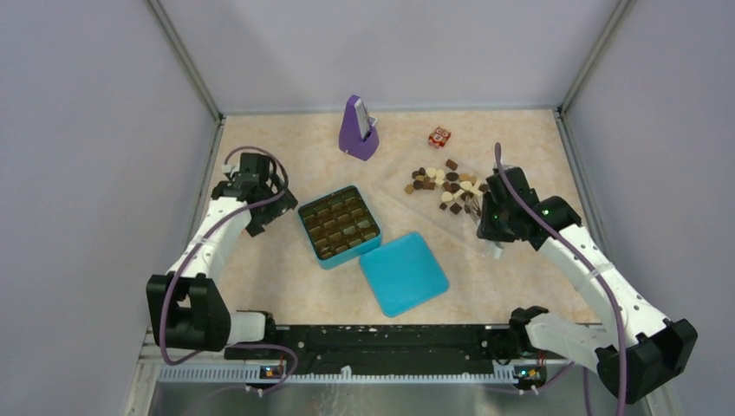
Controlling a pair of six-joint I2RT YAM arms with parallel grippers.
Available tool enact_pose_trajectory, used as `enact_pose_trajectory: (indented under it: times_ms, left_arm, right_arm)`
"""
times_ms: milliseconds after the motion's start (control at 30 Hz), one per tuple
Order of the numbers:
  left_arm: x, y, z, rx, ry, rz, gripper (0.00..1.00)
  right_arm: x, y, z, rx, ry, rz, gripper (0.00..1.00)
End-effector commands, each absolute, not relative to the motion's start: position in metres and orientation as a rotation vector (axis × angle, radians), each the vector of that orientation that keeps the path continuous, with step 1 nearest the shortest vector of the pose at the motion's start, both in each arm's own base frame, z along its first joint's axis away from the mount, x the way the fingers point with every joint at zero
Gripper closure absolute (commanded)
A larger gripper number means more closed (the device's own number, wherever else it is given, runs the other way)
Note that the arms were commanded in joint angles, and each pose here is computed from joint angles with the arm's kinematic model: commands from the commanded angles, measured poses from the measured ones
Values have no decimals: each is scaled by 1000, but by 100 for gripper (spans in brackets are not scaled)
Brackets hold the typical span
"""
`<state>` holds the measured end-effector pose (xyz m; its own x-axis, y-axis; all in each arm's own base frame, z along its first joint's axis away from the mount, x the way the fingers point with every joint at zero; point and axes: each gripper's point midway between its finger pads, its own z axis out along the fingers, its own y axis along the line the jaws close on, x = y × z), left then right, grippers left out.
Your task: Pack the chocolate
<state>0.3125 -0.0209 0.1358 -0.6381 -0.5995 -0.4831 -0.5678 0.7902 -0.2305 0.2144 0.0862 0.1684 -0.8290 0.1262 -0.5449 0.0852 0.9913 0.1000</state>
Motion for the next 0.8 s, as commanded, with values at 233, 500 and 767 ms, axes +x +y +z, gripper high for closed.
enact_pose_trajectory:
  times_ms: [233,500,767]
  left_arm:
    - [296,-75,98,-786,2485,-493,2]
    - [300,-94,90,-695,2511,-632,4]
    - [301,-118,90,-591,2492,-790,4]
  right_arm:
    - [230,98,179,100,2486,145,100]
    - [231,99,181,115,2481,159,100]
    - [237,105,195,125,2449,200,100]
